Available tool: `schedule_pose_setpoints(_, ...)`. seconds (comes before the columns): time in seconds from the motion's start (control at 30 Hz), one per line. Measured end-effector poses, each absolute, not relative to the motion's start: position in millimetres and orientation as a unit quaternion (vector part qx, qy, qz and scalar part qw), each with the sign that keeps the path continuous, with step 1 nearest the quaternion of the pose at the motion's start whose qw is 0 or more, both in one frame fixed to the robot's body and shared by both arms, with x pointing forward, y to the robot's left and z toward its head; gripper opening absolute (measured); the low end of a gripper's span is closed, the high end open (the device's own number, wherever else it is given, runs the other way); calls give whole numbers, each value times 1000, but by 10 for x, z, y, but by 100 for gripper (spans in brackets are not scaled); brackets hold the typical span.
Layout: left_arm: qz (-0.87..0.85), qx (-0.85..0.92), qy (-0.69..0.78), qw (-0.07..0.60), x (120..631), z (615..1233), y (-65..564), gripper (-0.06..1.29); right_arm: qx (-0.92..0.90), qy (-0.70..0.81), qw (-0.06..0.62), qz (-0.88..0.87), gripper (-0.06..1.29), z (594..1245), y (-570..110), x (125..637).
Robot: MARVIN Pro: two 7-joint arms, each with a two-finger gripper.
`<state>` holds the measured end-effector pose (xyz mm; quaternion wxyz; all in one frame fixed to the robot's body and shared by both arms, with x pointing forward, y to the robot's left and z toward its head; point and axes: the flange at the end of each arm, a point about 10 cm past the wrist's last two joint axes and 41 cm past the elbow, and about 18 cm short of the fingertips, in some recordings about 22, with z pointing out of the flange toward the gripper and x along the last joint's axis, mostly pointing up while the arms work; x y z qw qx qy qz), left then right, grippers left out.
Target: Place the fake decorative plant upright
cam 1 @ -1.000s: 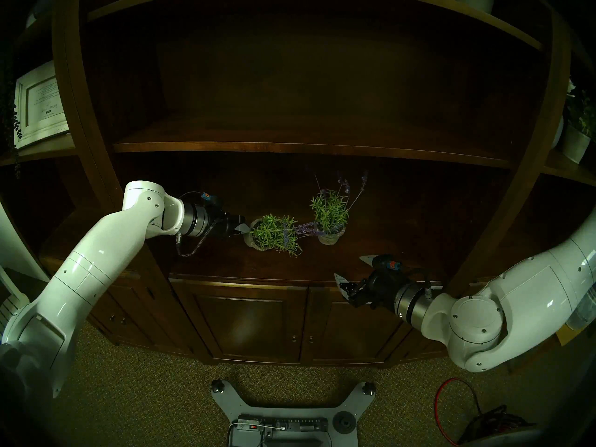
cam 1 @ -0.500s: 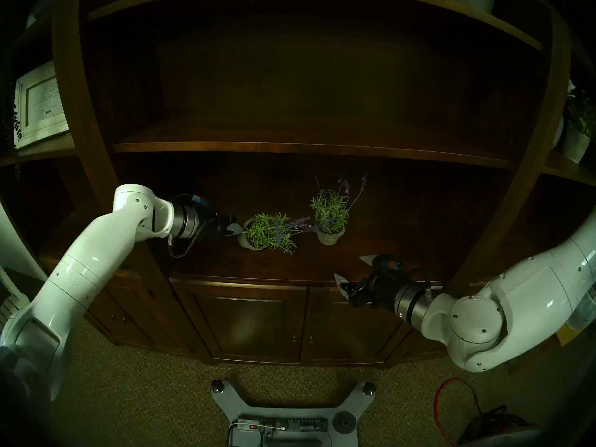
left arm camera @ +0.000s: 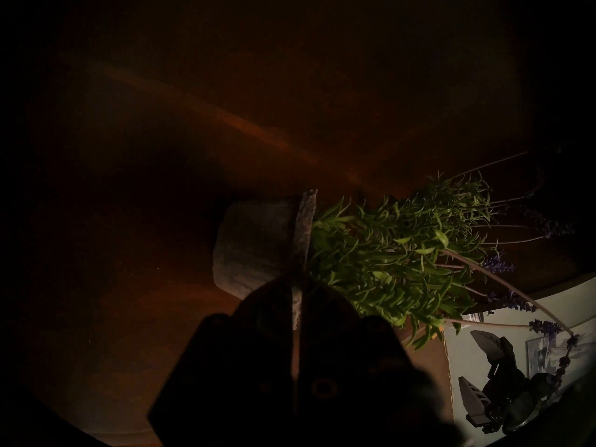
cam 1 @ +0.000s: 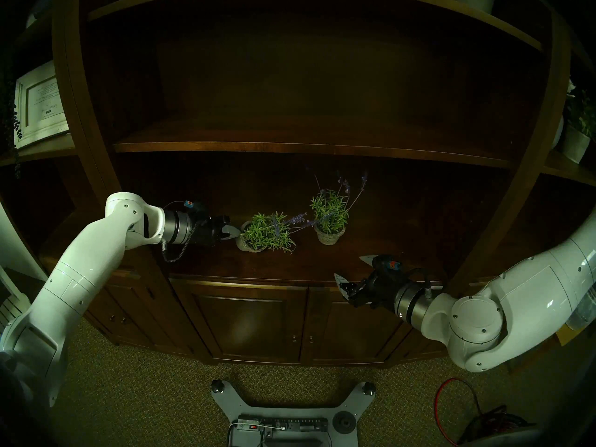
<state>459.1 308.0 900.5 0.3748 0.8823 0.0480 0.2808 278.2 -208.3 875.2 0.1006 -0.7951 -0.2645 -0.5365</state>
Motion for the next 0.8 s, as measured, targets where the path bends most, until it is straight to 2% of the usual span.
schedule_pose_setpoints(0.8,277,867,92,403,4544,8914,3121,-2,-795,-264,101,-536,122,8752,-2083,2782)
